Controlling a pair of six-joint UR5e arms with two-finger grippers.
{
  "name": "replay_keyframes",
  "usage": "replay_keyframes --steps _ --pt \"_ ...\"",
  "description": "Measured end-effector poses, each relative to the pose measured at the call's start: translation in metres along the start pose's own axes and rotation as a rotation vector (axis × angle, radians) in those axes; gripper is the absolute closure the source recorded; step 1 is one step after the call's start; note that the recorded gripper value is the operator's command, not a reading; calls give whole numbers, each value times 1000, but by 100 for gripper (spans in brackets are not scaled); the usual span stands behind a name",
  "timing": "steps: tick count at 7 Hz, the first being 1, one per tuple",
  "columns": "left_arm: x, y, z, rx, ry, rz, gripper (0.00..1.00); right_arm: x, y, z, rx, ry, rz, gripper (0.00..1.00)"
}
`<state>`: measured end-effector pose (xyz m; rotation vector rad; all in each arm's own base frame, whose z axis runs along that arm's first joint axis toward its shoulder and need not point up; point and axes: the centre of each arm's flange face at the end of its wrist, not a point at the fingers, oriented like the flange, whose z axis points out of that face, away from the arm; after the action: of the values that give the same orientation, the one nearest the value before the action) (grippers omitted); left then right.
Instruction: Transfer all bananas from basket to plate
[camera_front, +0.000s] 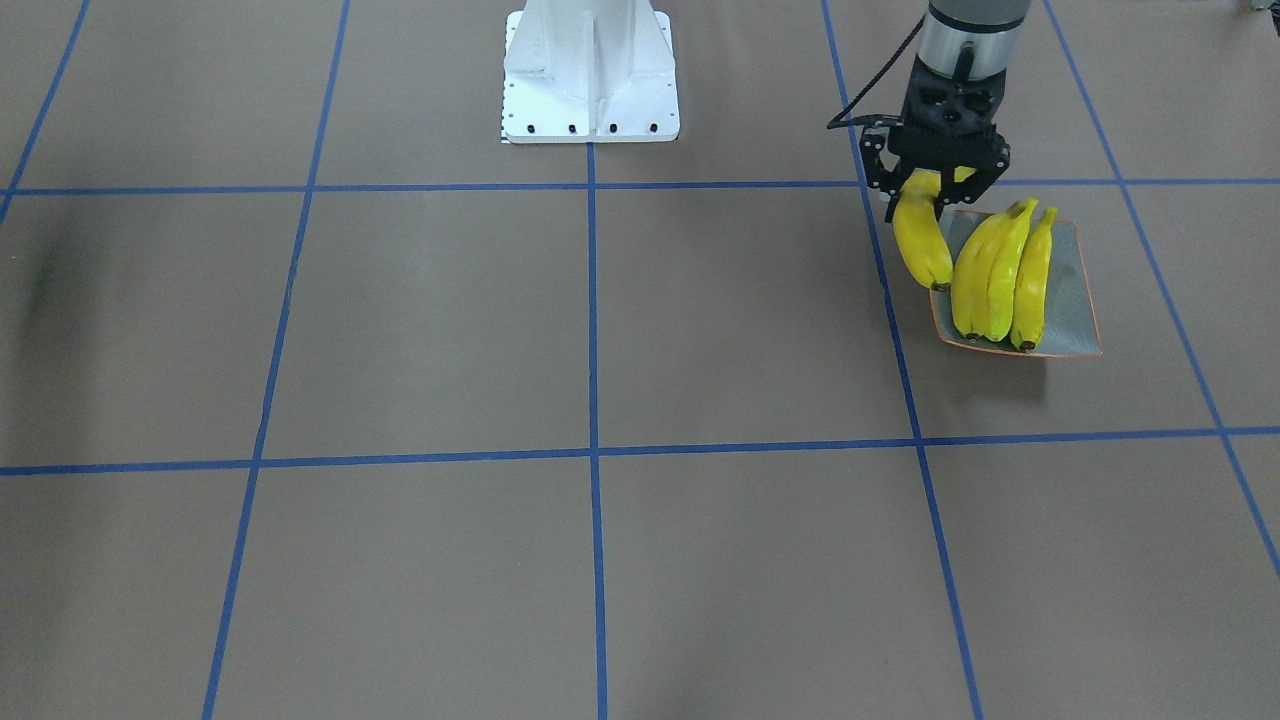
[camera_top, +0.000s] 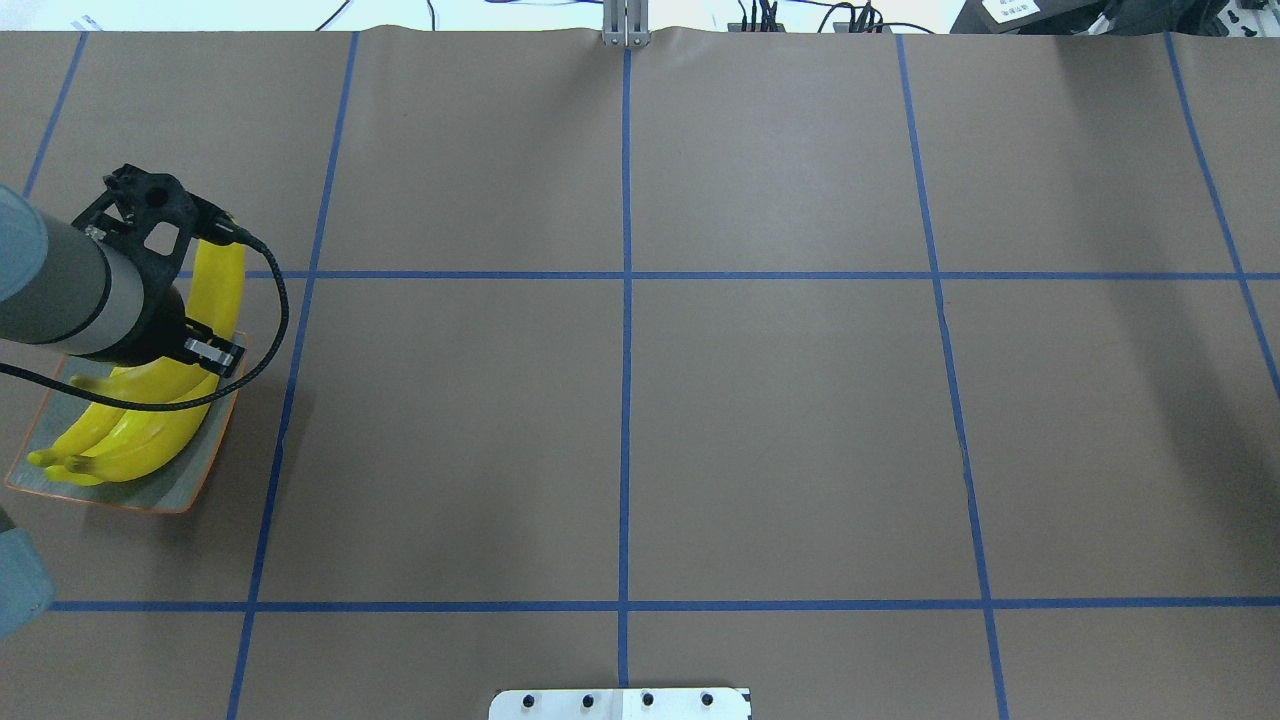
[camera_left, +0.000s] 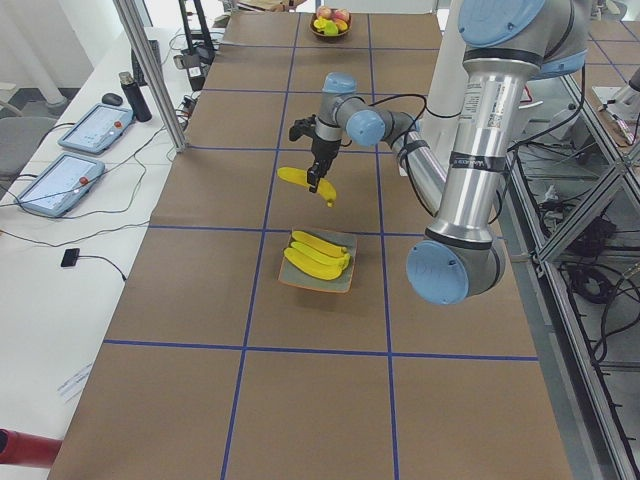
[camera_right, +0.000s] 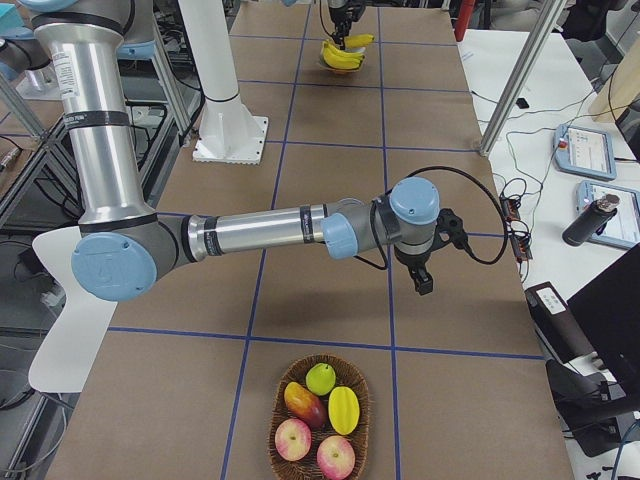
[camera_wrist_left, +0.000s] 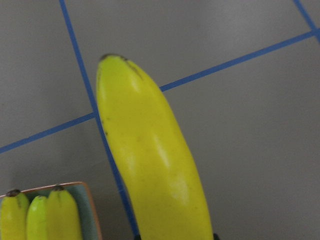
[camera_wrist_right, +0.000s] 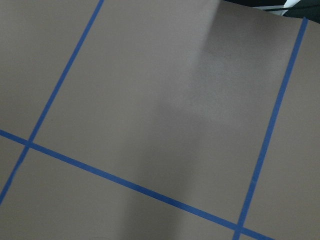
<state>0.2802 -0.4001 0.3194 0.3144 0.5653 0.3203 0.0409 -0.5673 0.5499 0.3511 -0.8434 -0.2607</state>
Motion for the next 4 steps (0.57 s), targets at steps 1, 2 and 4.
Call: replay_keyframes --steps 1,2,4 --pt "-11 2 18 -26 -37 25 100 7 4 0 -3 2 -6 0" --pt "-19 2 31 -34 -67 108 100 10 5 0 -4 5 -8 0" --pt "-31 1 33 -36 -98 422 100 11 5 0 -4 11 -10 0"
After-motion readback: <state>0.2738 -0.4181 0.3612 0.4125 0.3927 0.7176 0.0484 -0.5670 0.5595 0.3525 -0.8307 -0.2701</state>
